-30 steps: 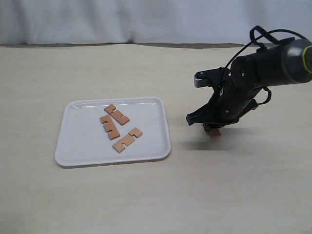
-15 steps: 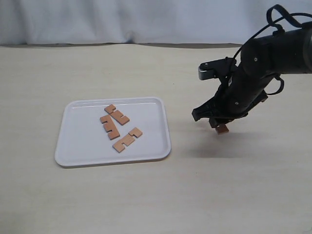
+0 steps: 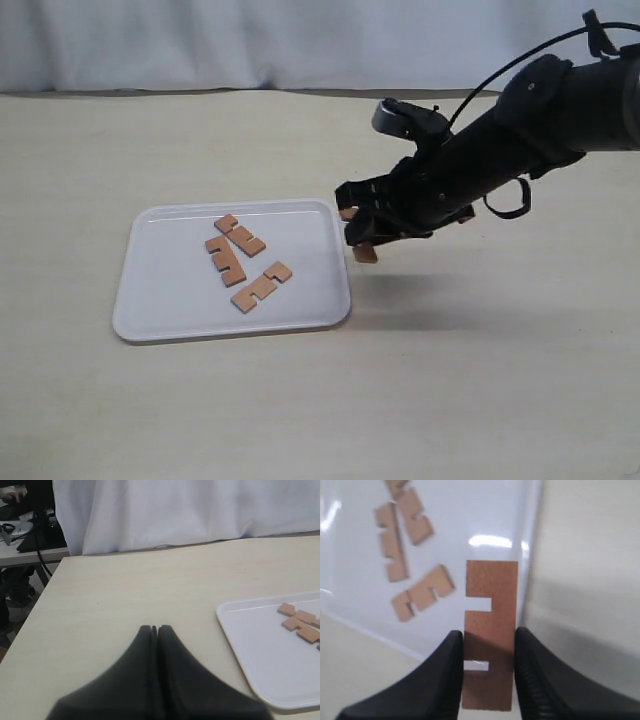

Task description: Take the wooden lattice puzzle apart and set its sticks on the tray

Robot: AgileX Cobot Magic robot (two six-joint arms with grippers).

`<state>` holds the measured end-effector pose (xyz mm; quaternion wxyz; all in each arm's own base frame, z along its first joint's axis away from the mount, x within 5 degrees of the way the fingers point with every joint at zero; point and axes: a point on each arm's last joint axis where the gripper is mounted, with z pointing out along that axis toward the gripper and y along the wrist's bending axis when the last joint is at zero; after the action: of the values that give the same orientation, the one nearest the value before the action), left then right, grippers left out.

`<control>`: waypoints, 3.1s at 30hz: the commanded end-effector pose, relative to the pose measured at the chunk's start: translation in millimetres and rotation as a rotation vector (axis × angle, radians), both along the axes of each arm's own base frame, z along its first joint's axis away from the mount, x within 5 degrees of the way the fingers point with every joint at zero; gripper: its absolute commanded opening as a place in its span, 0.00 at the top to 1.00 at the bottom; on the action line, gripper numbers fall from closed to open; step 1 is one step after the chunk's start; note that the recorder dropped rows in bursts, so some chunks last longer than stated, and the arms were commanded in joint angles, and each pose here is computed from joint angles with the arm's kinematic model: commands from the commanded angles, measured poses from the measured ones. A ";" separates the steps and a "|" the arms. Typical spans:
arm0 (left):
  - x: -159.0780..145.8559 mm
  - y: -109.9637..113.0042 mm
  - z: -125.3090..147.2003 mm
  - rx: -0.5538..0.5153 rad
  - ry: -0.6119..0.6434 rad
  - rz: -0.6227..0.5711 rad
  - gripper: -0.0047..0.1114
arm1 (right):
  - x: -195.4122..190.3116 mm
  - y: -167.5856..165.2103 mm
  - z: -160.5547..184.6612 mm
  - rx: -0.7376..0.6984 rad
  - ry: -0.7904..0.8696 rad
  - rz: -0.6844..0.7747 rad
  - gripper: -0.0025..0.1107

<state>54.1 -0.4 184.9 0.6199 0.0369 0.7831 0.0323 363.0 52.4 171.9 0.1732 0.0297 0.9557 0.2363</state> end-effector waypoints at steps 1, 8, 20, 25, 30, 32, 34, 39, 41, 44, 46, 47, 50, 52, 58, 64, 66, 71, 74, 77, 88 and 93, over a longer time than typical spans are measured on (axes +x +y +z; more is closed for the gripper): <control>0.1 0.0 0.4 0.004 -0.010 -0.001 0.96 | 5.0 20.5 13.5 0.203 -0.120 0.064 0.94; 0.1 0.0 0.4 0.004 -0.010 -0.001 0.96 | 4.6 79.7 5.5 0.226 -0.322 0.296 0.94; 0.1 0.0 0.4 0.004 -0.010 -0.001 0.96 | 15.4 101.2 -27.9 -0.119 -0.411 0.160 0.90; 0.1 0.0 0.4 0.004 -0.010 -0.001 0.96 | 17.6 97.1 -30.2 -0.161 -0.415 0.131 0.89; 0.1 0.0 0.4 0.004 -0.010 -0.001 0.96 | 16.9 98.5 -31.6 -0.149 -0.408 0.142 0.89; 0.1 0.0 0.4 0.004 -0.010 -0.001 0.96 | 17.8 98.8 -32.5 -0.149 -0.408 0.142 0.89; 0.1 0.0 0.4 0.004 -0.010 -0.001 0.96 | 19.1 96.2 -33.0 -0.175 -0.412 0.123 0.86; 0.1 0.0 0.4 0.004 -0.010 -0.001 0.96 | 24.4 83.4 -33.6 -0.298 -0.433 0.034 0.55; 0.1 0.0 0.4 0.004 -0.010 -0.001 0.96 | 24.7 82.5 -32.7 -0.307 -0.436 0.027 0.42; 0.1 0.0 0.4 0.004 -0.010 -0.001 0.96 | 22.5 88.4 -32.7 -0.238 -0.418 0.047 0.29; 0.1 0.0 0.4 0.004 -0.010 -0.001 0.96 | 20.6 93.0 -32.5 -0.193 -0.409 0.080 0.26; 0.1 0.0 0.4 0.004 -0.010 -0.001 0.96 | 19.5 95.2 -31.7 -0.171 -0.407 0.095 0.26; 0.1 0.0 0.4 0.004 -0.010 -0.001 0.96 | 17.6 98.6 -26.5 -0.133 -0.411 0.117 0.26; 0.1 0.0 0.4 0.004 -0.010 -0.001 0.96 | 16.8 98.5 -21.1 -0.127 -0.415 0.114 0.28; 0.1 0.0 0.4 0.004 -0.010 -0.001 0.96 | 7.0 99.7 -5.2 -0.142 -0.403 0.220 0.65; 0.1 0.0 0.4 0.004 -0.010 -0.001 0.96 | -16.6 87.2 -0.1 -0.323 -0.168 0.481 0.94; 0.1 0.0 0.4 0.004 -0.010 -0.001 0.96 | -23.9 74.5 -0.3 -0.446 -0.009 0.499 0.94; 0.1 0.0 0.4 0.004 -0.010 -0.001 0.96 | -43.9 27.7 4.6 -0.876 0.373 0.435 0.94; 0.1 0.0 0.4 0.004 -0.010 -0.001 0.96 | -48.8 7.1 8.0 -0.931 0.435 0.367 0.94; 0.1 0.0 0.4 0.004 -0.010 -0.001 0.96 | -58.1 -11.9 16.3 -0.850 0.461 0.328 0.94; 0.1 0.0 0.4 0.004 -0.010 -0.001 0.96 | -96.7 -59.6 78.8 -0.514 -0.017 -0.019 0.94; 0.1 0.0 0.4 0.004 -0.010 -0.001 0.96 | -144.2 -58.5 123.1 -0.500 -0.470 -0.150 0.94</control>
<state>54.1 -0.4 184.9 0.6199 0.0369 0.7831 0.0323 238.6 -5.4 279.9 0.3144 -0.0033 0.9491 -0.0191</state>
